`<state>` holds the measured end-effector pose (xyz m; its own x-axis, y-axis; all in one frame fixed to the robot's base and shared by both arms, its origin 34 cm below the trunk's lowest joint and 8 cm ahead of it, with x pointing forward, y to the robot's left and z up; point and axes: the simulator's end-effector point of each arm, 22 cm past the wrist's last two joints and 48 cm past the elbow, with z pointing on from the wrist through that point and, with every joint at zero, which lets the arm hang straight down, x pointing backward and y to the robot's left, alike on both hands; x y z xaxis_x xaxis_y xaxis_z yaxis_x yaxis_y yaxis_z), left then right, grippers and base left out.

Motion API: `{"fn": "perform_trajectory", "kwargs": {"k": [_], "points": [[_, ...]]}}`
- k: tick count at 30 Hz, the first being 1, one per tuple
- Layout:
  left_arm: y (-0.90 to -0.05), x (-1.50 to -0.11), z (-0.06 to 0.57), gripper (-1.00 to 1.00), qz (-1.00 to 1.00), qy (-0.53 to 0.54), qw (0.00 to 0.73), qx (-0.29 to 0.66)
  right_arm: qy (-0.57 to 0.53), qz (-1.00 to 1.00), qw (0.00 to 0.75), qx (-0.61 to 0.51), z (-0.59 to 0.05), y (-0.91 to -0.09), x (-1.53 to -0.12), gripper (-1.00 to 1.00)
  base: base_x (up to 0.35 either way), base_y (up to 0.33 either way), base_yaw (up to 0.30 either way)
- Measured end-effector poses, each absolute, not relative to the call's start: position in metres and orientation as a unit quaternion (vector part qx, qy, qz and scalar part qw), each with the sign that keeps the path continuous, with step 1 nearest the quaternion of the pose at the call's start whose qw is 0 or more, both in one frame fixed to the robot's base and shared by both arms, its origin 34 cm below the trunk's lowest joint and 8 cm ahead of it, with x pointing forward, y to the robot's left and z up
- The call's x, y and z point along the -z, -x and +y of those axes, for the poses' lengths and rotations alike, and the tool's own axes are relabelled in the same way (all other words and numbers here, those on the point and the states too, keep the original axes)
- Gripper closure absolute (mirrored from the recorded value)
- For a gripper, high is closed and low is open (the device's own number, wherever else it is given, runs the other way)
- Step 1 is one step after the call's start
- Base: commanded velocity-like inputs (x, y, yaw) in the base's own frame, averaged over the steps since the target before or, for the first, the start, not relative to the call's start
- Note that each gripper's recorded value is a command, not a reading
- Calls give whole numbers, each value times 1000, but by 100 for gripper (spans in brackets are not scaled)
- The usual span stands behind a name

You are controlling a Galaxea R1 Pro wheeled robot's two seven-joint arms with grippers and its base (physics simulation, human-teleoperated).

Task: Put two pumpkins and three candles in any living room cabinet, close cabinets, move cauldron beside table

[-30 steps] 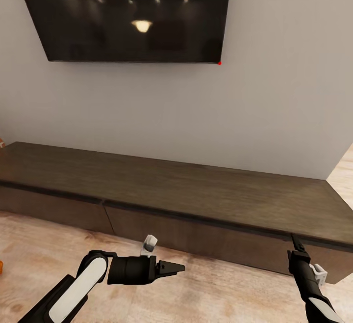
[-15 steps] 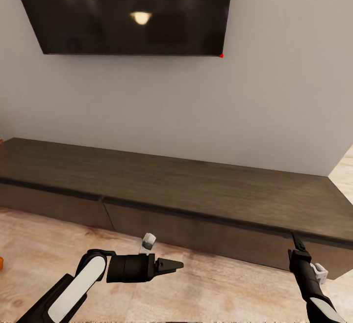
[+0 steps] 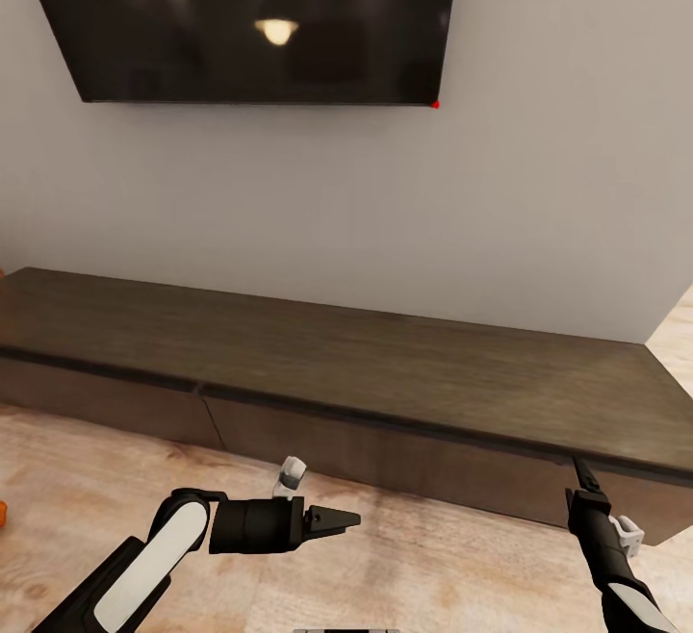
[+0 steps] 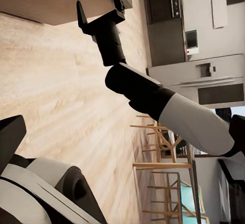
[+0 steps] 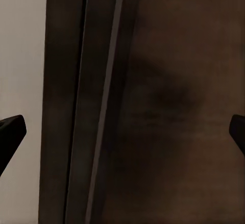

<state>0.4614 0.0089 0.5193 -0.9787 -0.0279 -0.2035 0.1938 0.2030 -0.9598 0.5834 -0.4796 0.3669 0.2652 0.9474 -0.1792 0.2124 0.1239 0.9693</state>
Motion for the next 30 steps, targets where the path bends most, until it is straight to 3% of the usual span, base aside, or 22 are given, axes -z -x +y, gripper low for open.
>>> {"fn": "perform_trajectory", "kwargs": {"k": [30], "points": [[-462,-524,8,-100,768,-58,92,631,-563,503,561,-340,-480,-586,-374,-100,9,0,0]]}}
